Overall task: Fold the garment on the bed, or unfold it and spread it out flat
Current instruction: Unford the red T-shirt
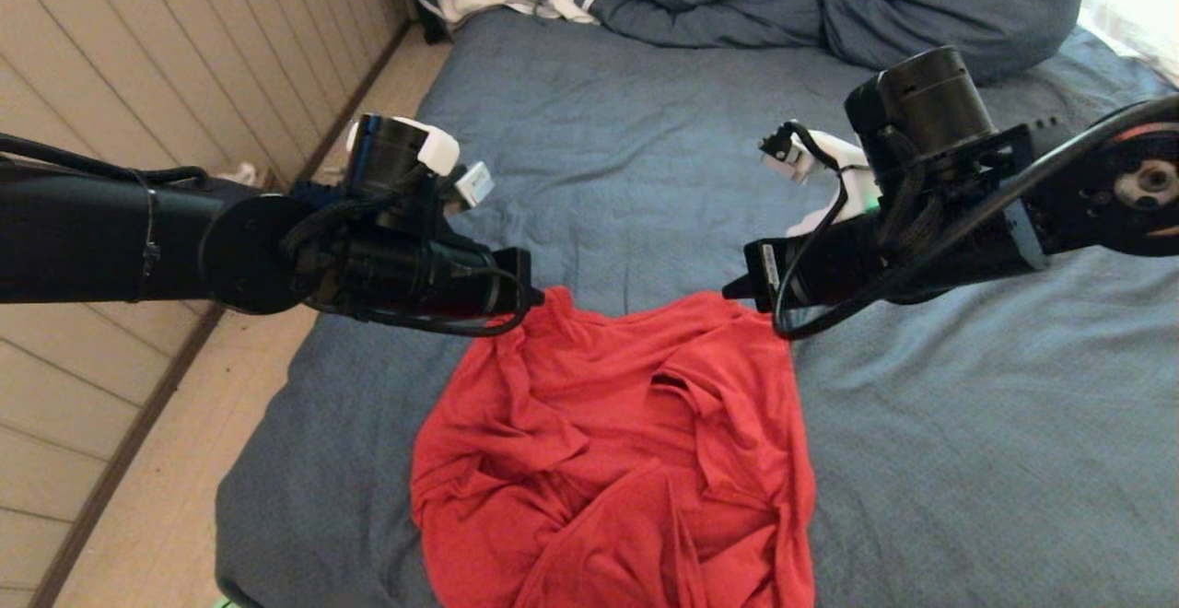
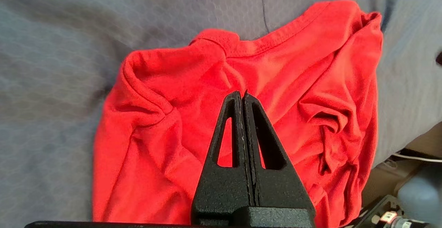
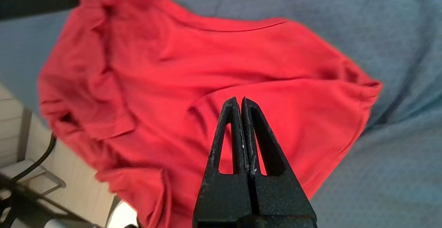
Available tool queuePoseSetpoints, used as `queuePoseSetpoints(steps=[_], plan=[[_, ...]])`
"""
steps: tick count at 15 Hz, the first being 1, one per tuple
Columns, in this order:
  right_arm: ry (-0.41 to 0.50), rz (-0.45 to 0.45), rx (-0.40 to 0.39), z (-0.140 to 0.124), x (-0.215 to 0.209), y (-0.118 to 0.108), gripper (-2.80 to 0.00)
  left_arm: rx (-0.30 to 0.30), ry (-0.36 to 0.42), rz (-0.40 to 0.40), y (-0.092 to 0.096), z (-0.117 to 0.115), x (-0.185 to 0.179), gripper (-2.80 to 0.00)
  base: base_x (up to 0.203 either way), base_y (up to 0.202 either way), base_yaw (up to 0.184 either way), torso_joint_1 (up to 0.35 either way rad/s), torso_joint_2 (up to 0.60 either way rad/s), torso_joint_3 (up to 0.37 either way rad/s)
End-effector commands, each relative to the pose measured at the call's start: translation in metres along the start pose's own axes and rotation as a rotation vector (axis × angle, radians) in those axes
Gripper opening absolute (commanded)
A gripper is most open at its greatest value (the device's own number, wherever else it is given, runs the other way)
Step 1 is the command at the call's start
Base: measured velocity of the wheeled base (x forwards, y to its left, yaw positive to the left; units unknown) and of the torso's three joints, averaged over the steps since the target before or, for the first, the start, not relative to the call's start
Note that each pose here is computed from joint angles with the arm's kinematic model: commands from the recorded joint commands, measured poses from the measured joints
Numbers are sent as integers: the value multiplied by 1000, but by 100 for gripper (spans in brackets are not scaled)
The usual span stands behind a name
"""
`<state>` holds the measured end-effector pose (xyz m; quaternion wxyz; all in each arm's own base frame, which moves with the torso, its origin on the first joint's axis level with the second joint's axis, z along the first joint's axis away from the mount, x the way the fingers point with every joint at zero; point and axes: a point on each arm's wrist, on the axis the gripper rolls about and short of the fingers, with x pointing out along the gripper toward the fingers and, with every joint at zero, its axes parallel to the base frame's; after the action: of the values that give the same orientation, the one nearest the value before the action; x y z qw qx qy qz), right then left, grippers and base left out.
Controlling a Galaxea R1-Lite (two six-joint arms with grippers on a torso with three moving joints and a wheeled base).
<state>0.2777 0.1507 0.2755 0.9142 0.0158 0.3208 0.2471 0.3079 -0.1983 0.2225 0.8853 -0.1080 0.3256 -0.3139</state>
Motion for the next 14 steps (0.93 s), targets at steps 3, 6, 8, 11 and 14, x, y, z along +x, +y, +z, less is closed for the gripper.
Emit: queuePoseSetpoints(steps=[3,6,8,11,14], plan=[[28,-22,19,0,15,-10,-280,4,31,-8,-5,-7,10,0,0,0,0,0,0,0],[36,-18,18,-3,16,-10,-280,4,24,-15,-6,-5,11,0,0,0,0,0,0,0],[11,-10,16,-2,18,-11,-280,5,8,-17,-5,-5,14,0,0,0,0,0,0,0],[3,-9,16,-3,22,-12,-280,10,-21,48,1,-8,30,0,0,0,0,0,0,0],[-12,-7,14,-3,24,-12,-280,13,-48,152,10,-16,56,0,0,0,0,0,0,0]])
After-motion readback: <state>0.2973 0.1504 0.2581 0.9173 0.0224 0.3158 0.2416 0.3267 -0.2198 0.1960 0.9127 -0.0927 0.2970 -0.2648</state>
